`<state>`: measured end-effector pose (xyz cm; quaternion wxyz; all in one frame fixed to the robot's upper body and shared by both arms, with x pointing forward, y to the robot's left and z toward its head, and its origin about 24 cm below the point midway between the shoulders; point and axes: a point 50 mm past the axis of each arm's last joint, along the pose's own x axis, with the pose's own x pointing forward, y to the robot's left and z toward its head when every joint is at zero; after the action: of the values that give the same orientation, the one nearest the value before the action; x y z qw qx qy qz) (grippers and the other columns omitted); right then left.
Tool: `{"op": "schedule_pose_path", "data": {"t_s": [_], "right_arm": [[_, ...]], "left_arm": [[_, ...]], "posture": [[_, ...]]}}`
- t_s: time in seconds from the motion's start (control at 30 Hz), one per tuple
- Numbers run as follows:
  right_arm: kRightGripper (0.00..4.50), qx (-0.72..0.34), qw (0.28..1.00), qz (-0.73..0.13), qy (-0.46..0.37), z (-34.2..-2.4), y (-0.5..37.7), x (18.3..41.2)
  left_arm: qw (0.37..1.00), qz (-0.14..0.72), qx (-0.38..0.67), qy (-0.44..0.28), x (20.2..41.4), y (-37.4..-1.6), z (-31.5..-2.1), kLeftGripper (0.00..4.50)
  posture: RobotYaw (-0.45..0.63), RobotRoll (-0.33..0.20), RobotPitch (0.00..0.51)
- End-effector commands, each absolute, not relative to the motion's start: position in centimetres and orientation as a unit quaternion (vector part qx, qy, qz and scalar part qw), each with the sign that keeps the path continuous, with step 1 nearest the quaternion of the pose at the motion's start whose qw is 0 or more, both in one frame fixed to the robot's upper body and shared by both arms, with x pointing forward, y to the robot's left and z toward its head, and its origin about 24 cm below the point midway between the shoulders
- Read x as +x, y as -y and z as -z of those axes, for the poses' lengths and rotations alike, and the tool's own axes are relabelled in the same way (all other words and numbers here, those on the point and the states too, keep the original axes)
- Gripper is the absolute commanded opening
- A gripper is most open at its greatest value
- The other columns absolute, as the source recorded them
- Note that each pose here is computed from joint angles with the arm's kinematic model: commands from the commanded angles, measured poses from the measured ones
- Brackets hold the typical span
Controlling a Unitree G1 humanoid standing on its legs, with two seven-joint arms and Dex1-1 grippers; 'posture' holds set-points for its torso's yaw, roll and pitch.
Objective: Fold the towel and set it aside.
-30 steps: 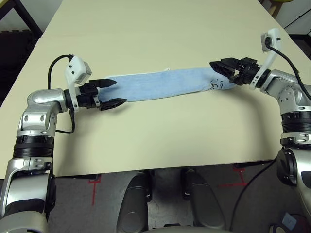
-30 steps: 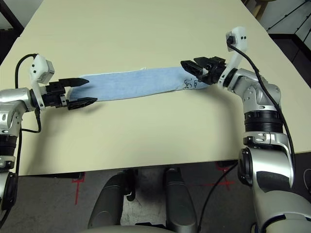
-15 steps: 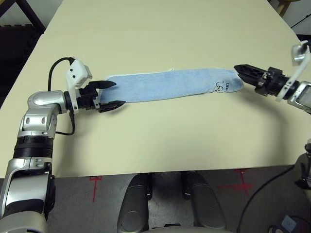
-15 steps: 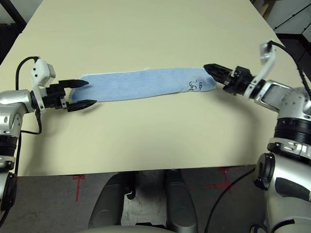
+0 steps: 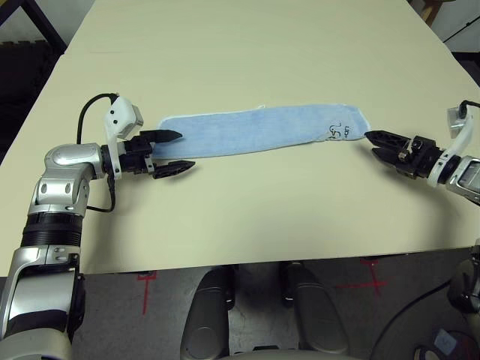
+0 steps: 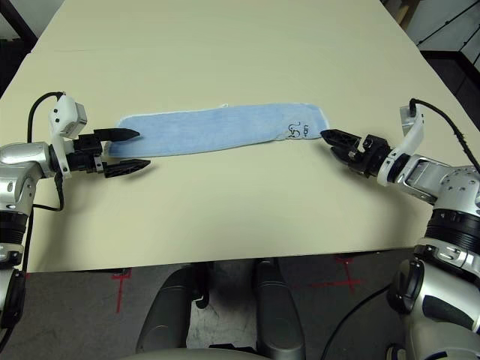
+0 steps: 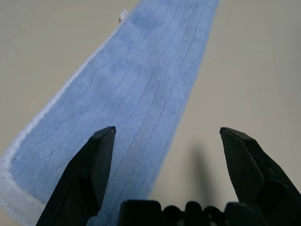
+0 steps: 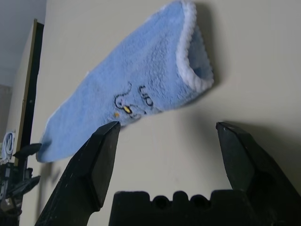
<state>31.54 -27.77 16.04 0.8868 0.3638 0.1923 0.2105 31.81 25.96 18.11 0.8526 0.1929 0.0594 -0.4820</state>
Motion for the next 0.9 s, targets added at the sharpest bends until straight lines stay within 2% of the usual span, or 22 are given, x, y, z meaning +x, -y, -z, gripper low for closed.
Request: {"op": "schedule_pose_path", "data": {"t_s": [0.03, 0.2, 0.43, 0.47, 0.53, 0.9], "right_arm": [[4.44, 0.368, 0.890, -0.183, -0.198, -15.3, 27.6, 32.6], [4.44, 0.381, 0.892, -0.160, -0.186, -14.7, 27.0, 34.3], [4.44, 0.384, 0.892, -0.155, -0.182, -14.5, 26.2, 35.5], [4.28, 0.384, 0.892, -0.151, -0.182, -14.5, 26.3, 35.6], [3.82, 0.385, 0.893, -0.146, -0.181, -14.4, 26.3, 35.6], [0.02, 0.386, 0.898, -0.129, -0.166, -14.5, 27.6, 35.0]], "left_arm": [[0.846, 0.490, 0.203, -0.062, 31.8, -25.7, -18.4, 4.50], [0.844, 0.491, 0.207, -0.063, 31.8, -25.7, -18.4, 4.50], [0.841, 0.494, 0.212, -0.069, 31.8, -25.8, -18.3, 4.50], [0.840, 0.494, 0.212, -0.069, 31.8, -25.8, -18.3, 4.50], [0.840, 0.494, 0.213, -0.070, 31.7, -25.8, -18.3, 4.50], [0.839, 0.495, 0.214, -0.078, 31.6, -25.9, -17.9, 4.50]], "posture": [[-0.05, 0.000, 0.244], [-0.05, 0.000, 0.245], [-0.04, 0.000, 0.247], [-0.04, 0.000, 0.247], [-0.04, 0.000, 0.245], [-0.05, 0.000, 0.241]]}}
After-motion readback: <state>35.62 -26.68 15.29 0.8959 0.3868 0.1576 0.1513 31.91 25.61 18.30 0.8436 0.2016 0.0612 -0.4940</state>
